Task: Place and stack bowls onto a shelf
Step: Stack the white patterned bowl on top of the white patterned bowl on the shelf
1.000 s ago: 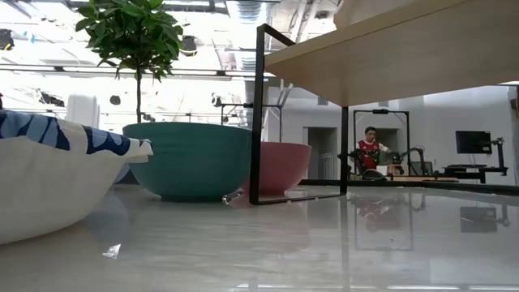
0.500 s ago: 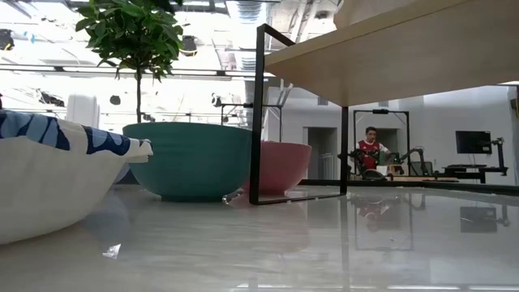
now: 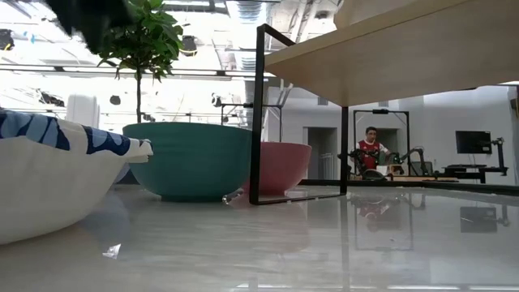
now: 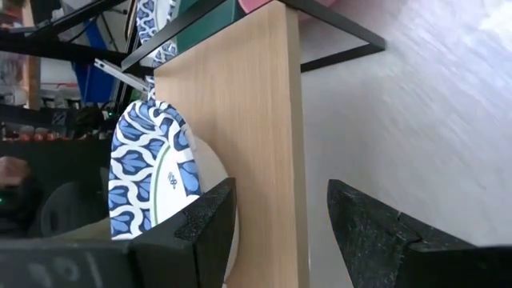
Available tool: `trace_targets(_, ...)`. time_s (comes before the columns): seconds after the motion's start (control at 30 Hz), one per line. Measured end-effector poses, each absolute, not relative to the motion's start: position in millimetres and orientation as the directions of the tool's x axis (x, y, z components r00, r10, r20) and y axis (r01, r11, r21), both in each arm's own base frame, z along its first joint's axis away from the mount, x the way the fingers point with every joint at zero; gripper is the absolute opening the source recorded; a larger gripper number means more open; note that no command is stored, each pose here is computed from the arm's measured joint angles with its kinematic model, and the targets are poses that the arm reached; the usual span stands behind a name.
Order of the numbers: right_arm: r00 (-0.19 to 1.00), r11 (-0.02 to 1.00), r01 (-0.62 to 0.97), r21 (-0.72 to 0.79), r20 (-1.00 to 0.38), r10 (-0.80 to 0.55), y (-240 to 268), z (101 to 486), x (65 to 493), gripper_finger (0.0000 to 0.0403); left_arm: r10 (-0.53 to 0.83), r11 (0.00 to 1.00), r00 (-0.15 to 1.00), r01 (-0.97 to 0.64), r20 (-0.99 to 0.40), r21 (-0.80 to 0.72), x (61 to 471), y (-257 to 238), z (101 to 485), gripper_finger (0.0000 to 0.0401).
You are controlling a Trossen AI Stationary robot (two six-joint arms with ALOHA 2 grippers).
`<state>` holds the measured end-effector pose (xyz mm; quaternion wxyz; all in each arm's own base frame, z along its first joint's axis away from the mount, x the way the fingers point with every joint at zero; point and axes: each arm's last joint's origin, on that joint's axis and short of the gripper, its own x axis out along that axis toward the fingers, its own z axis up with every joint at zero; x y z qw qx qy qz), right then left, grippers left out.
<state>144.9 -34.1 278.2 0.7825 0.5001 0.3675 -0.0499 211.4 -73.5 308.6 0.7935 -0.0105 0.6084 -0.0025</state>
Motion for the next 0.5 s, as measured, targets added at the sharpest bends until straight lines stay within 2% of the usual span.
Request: trace_targets(0.5,0.725,0.483,0.462,0.744,-0.630,0.278,-34.4,278.0,144.9,0.0223,-0.202,0.957,0.262,0.259,-0.944,-0.132,208.5,-87.7,223.6,0.0196)
